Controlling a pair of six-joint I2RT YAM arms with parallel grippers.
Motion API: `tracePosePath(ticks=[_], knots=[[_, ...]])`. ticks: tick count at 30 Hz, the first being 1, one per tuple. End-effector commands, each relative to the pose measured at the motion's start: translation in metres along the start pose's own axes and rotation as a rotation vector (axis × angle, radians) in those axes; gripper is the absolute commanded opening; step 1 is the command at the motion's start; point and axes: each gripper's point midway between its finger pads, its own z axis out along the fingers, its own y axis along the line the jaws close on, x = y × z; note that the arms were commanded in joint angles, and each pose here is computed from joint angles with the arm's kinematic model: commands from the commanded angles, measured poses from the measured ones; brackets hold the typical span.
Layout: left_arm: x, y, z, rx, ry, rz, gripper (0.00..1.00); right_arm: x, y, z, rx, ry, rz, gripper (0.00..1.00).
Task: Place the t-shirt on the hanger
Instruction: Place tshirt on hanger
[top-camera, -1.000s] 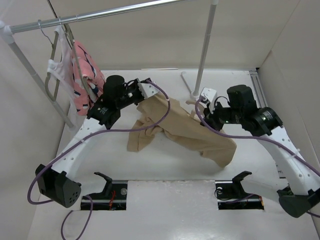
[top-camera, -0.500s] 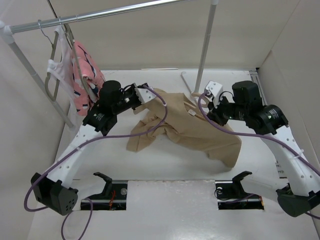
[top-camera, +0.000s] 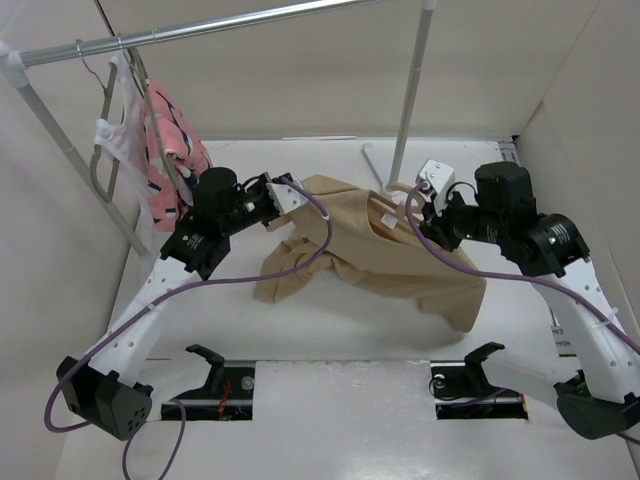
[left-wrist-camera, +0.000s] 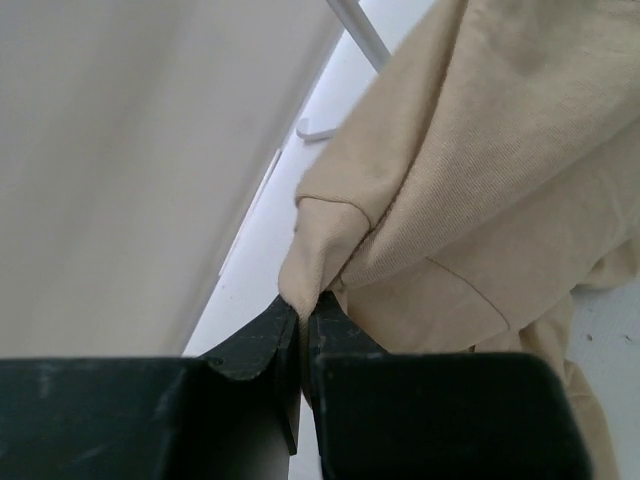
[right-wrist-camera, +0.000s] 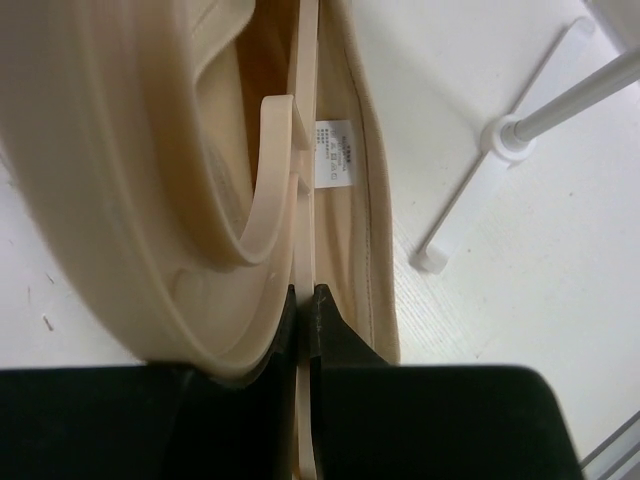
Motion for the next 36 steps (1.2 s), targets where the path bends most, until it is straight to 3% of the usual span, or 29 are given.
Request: tracePosePath(ticks=[1, 5, 6, 7, 11, 14, 20, 25, 29, 33, 36], knots=[[-0.003, -0.003, -0.001, 0.013, -0.025, 0.004, 0.00, -0.039, -0.005, -0.027, 0.047, -0.152, -0.051, 0.00], [0.008, -0.004, 0.001, 0.004, 0.008, -0.017, 0.04, -0.043, -0.001, -0.027, 0.023, -0.170, -0.057, 0.00], [0.009, -0.002, 0.001, -0.005, 0.016, -0.017, 0.17, -0.045, 0.000, -0.027, 0.017, -0.182, -0.061, 0.00], [0.011, -0.001, 0.001, -0.016, 0.024, -0.034, 0.48, -0.049, 0.000, -0.030, 0.020, -0.191, -0.065, 0.00], [0.013, 0.003, 0.001, -0.045, 0.033, -0.038, 0.72, -0.062, -0.002, -0.039, 0.032, -0.219, -0.076, 0.00], [0.004, 0.006, -0.004, -0.059, 0.002, -0.034, 0.74, -0.065, -0.005, -0.034, 0.018, -0.188, -0.052, 0.00], [-0.027, -0.019, -0.011, 0.087, -0.139, 0.103, 0.79, -0.066, 0.014, -0.018, -0.071, -0.139, -0.068, 0.00], [-0.020, -0.034, -0.005, 0.162, -0.125, 0.073, 0.81, -0.073, 0.019, -0.012, -0.082, -0.148, -0.079, 0.00], [0.015, -0.037, 0.008, 0.164, 0.028, -0.040, 0.79, -0.077, 0.019, -0.010, -0.078, -0.155, -0.077, 0.00], [0.039, -0.030, 0.009, 0.048, 0.126, -0.204, 0.79, -0.080, 0.017, -0.012, -0.068, -0.160, -0.070, 0.00], [0.049, -0.035, 0.008, -0.005, 0.141, -0.339, 0.79, -0.080, 0.019, -0.012, -0.079, -0.164, -0.070, 0.00]])
